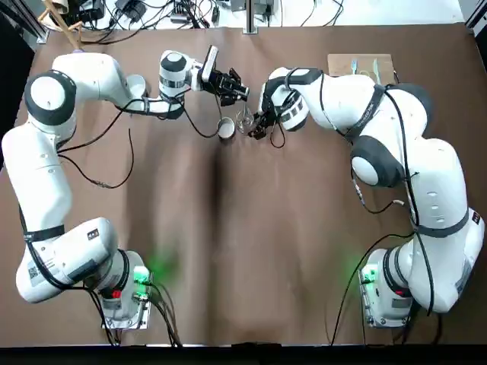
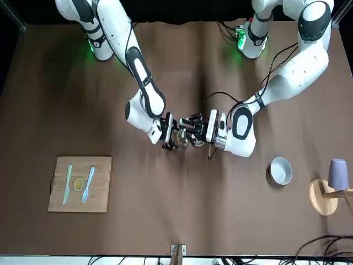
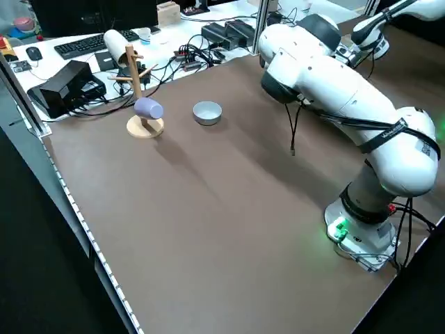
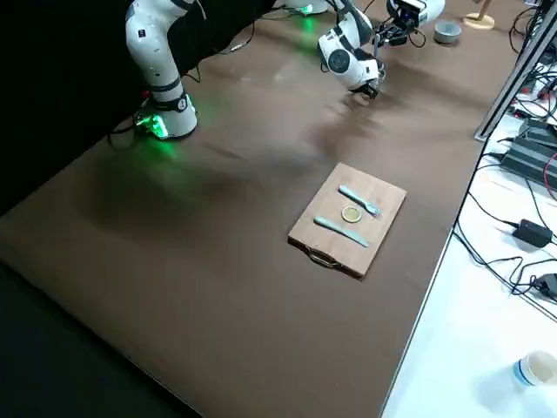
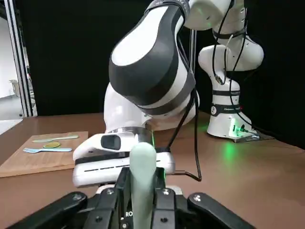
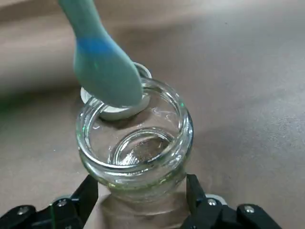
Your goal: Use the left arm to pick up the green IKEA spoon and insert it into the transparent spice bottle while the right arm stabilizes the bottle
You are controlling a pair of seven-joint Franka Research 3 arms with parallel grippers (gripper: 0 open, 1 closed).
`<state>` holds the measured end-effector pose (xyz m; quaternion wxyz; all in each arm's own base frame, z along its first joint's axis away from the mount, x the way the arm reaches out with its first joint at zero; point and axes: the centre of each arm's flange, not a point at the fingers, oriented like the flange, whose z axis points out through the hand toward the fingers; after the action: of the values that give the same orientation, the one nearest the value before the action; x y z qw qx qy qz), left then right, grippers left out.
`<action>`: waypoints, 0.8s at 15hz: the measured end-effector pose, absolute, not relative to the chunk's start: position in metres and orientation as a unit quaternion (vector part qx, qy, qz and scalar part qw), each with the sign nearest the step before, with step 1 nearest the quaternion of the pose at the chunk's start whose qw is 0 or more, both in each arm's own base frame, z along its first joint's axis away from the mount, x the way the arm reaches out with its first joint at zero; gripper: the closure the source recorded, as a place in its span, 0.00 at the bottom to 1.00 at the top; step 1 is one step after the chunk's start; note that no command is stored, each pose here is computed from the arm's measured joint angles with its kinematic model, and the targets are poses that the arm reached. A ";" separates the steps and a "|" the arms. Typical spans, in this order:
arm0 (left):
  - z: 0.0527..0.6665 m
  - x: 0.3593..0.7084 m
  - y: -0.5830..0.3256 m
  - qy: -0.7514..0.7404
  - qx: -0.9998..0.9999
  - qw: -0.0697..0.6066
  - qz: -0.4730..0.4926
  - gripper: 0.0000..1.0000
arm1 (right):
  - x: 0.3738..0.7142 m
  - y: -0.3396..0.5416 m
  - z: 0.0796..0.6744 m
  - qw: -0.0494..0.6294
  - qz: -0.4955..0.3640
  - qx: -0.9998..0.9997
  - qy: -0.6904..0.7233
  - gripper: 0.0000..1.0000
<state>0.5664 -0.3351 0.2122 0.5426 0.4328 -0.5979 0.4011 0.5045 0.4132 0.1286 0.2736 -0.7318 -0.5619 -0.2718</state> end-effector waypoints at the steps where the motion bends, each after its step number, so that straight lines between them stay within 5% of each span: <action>1: 0.211 0.565 -0.333 -0.597 0.433 0.544 0.400 0.76 | 0.504 0.413 0.129 0.274 -0.272 -0.732 -0.562 0.18; 12: 0.192 0.559 -0.327 -0.606 0.432 0.537 0.397 0.76 | 0.504 0.414 0.129 0.274 -0.272 -0.732 -0.562 0.18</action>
<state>0.5591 -0.3268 0.1919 0.5368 0.4320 -0.6062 0.3972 0.5042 0.4136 0.1285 0.2738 -0.7316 -0.5621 -0.2717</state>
